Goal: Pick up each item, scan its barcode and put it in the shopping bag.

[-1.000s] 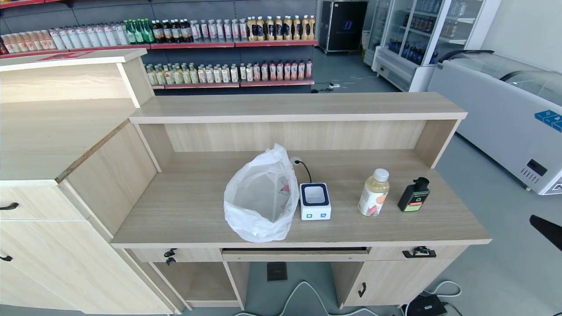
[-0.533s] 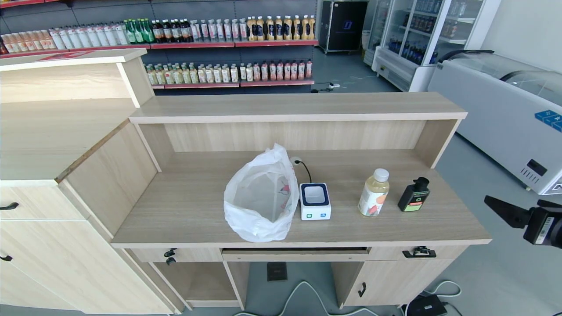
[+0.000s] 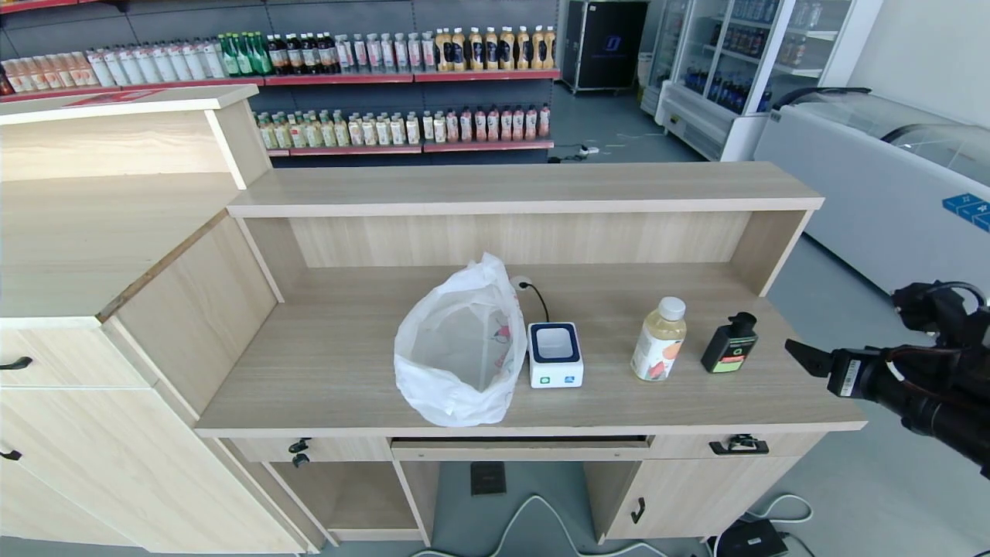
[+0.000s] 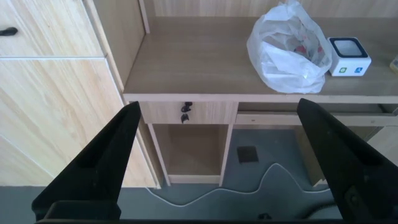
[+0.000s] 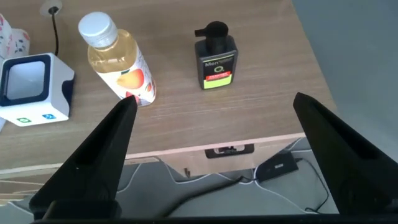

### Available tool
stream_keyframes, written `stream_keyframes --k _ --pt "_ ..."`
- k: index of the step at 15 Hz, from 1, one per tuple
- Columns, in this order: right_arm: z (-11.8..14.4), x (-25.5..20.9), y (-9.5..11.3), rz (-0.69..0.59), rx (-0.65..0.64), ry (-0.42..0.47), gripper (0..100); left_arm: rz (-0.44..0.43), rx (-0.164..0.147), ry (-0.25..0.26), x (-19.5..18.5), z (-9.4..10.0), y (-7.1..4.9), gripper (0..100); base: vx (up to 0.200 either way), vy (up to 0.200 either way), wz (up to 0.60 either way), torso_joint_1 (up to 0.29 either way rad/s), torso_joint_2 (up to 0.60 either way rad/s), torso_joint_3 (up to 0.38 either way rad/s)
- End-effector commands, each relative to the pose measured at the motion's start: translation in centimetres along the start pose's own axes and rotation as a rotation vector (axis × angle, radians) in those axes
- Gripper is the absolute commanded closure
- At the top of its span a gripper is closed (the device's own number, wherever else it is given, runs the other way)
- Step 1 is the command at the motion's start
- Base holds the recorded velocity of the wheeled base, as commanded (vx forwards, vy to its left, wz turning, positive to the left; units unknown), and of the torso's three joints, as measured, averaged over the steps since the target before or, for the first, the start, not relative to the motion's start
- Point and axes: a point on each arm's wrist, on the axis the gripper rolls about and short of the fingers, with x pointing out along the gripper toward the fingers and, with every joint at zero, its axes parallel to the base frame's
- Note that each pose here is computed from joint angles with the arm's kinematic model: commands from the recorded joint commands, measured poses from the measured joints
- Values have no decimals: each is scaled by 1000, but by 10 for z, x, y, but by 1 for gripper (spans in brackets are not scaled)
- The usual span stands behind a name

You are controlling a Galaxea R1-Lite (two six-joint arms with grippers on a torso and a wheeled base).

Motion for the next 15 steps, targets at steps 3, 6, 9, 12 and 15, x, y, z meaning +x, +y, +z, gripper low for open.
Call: stream_keyframes --k 3,6,9,12,15 --pt "-20 46 0 52 -7 34 0 2 0 0 0 0 0 0 0 0 0 0 0 0" --pt "-25 59 2 70 -29 43 0 2 0 0 0 0 0 0 0 0 0 0 0 0" --pt "-30 67 7 103 -29 32 0 2 0 0 0 0 0 0 0 0 0 0 0 0" --pt "-34 80 15 125 -42 6 0 2 0 0 0 0 0 0 0 0 0 0 0 0" --pt "-42 97 28 157 -55 -15 0 0 0 0 0 0 0 0 0 0 0 0 0 0"
